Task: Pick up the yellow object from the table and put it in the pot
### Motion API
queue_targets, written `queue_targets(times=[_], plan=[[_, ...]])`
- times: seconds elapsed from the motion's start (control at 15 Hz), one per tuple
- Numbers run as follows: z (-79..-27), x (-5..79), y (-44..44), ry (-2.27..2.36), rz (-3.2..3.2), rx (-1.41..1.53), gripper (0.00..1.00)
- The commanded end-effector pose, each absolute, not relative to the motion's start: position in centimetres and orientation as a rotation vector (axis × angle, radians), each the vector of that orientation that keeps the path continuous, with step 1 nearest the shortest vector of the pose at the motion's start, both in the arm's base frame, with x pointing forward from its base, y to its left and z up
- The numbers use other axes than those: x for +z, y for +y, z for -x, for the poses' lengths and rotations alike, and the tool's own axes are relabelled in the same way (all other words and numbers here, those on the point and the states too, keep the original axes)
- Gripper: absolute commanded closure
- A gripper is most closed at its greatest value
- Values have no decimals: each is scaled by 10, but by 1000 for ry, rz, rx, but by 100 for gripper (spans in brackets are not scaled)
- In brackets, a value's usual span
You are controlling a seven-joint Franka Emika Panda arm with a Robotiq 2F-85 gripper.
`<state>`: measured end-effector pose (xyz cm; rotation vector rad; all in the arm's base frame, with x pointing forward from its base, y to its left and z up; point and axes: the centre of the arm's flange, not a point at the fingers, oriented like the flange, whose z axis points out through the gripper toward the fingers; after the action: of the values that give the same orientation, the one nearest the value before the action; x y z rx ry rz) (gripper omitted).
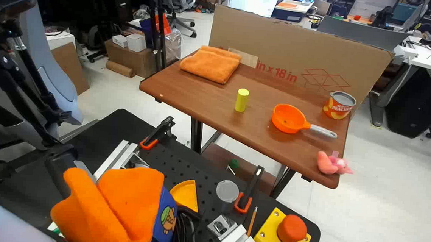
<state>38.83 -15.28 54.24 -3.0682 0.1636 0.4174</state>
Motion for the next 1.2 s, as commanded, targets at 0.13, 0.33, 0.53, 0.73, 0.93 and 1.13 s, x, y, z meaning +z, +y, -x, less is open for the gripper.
queue_targets(times=[0.13,0.33,0.53,0.73,0.93,1.13], plan=[[-388,542,-153,164,3068,417,0],[-392,541,-149,203,3058,398,0],[-404,534,-138,292,3035,368,0],[-435,507,-113,463,3017,281,0],[-477,457,-90,658,3023,169,0],[-505,391,-70,816,3036,39,0]])
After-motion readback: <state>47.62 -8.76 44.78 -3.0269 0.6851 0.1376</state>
